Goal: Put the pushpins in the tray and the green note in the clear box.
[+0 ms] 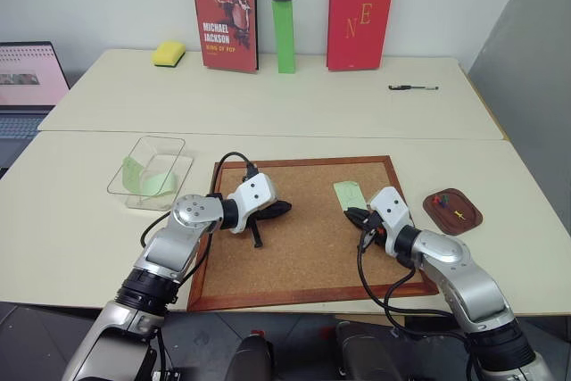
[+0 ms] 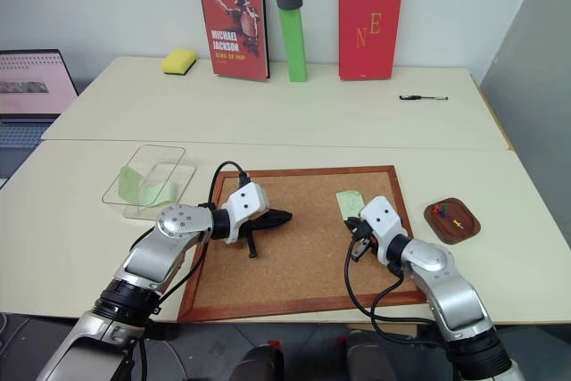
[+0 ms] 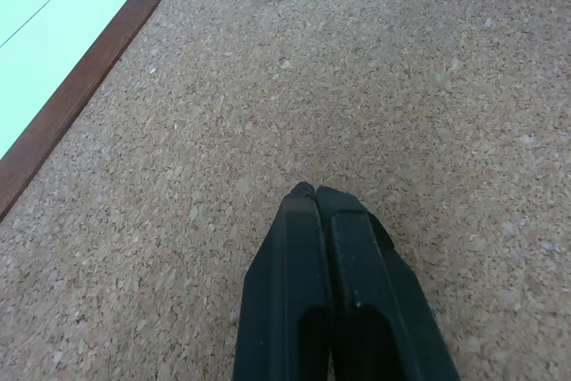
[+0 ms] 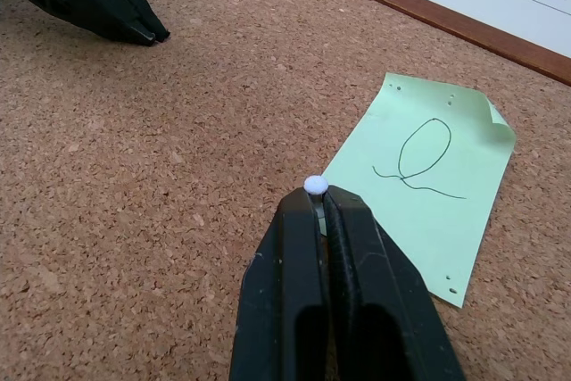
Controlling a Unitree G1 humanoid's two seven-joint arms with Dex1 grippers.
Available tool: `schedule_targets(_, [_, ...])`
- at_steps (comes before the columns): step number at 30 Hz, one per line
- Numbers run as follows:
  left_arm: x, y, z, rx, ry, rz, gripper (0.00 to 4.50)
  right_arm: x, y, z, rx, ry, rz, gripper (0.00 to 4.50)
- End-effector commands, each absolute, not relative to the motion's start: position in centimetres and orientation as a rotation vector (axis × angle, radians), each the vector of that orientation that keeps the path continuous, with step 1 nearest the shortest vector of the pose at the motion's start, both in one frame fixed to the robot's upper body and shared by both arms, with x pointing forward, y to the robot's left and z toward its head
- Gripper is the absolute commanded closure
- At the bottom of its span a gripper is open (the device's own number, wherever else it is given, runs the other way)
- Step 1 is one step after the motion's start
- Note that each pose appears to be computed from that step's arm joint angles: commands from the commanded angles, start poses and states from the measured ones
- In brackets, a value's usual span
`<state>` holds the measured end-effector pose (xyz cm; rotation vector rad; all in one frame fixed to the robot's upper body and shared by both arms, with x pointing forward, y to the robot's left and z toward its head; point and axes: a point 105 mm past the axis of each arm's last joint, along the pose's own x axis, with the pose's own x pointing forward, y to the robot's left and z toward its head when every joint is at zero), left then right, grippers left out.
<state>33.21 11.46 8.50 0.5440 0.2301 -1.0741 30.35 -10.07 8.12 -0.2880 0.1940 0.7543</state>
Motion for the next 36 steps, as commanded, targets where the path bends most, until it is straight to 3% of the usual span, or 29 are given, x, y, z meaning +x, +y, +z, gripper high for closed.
schedule_targets(1, [32.6, 12.8, 6.0, 0.559, 0.345, -1.053, 4.5, 30.7, -10.1, 9.9, -0.302, 0.122, 0.746, 4.49])
schedule_targets(14, [32.9, 12.9, 5.9, 0.553, 0.338, -1.027, 4.5, 30.5, -9.4, 15.3, -0.396, -0.062, 0.793, 4.49])
schedule_targets(21, [34.2, 13.0, 6.9, 0.561, 0.29, -0.984, 4.5, 30.1, -9.7, 16.0, -0.444, -0.081, 0.795, 4.49])
schedule_targets(31, [37.3, 12.8, 12.8, 0.467, 0.048, -0.897, 4.5, 30.6, -9.2, 17.1, -0.458, -0.119, 0.789, 4.49])
schedule_targets(36, [38.1, 12.1, 16.6, 0.466, -0.075, -0.904, 3.56, 30.9, -8.8, 18.2, -0.456, -0.145, 0.789, 4.5])
